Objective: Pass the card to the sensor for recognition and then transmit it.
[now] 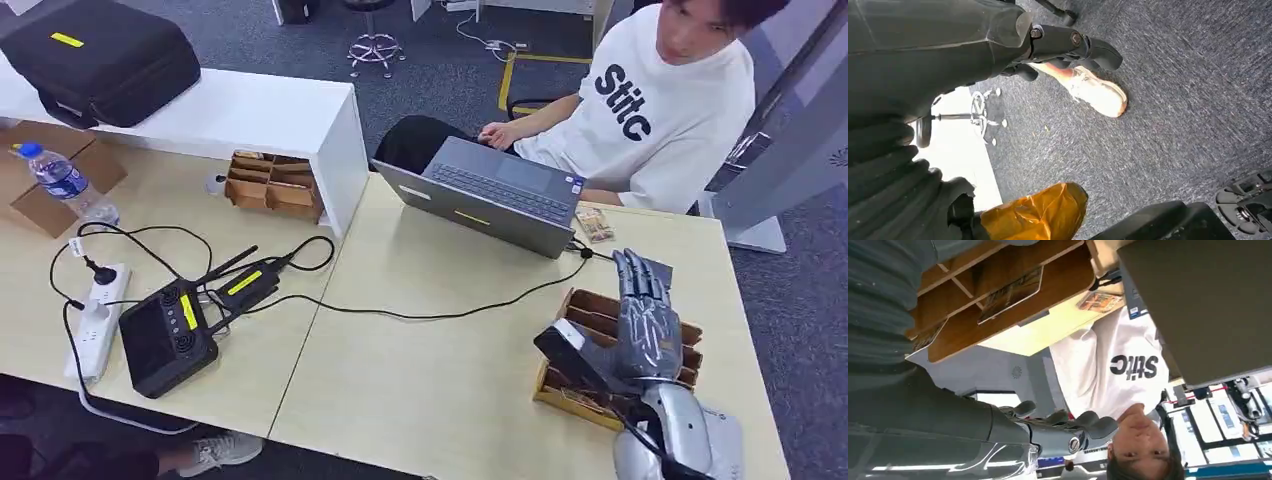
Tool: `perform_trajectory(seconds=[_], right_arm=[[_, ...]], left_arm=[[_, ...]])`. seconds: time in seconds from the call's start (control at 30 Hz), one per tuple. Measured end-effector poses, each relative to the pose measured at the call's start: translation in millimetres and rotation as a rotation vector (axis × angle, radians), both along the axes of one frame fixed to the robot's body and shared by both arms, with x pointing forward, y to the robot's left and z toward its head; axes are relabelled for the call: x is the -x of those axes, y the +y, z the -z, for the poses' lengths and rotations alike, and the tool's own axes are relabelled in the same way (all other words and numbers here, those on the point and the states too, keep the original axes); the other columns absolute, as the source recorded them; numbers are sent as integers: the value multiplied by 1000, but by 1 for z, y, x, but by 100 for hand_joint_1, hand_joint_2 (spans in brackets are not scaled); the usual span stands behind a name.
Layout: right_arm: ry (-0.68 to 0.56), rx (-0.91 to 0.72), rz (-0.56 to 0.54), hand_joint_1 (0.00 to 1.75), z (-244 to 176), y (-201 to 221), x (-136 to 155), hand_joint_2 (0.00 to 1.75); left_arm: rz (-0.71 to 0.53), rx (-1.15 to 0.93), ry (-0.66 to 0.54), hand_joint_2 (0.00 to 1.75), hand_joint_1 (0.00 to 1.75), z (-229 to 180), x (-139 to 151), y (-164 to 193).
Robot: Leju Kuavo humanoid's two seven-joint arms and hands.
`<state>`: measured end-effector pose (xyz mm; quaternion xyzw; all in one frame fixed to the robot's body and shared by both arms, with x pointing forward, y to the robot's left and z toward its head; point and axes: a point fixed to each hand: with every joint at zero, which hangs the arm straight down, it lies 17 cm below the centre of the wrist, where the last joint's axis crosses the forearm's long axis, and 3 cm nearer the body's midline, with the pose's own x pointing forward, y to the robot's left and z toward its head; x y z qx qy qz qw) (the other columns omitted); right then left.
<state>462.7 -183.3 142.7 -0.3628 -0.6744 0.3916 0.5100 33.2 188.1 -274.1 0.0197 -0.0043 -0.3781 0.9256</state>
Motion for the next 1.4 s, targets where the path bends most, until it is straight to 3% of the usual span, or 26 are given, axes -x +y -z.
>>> perform_trajectory(seconds=[0.77,1.4], right_arm=[[29,-8,116,0,15,-55,-6,175],[-54,17,31,0,-12,-17,-2,175]], left_arm=[[1,0,0,175,0,0,0,0],[1,0,-1,175,0,0,0,0]])
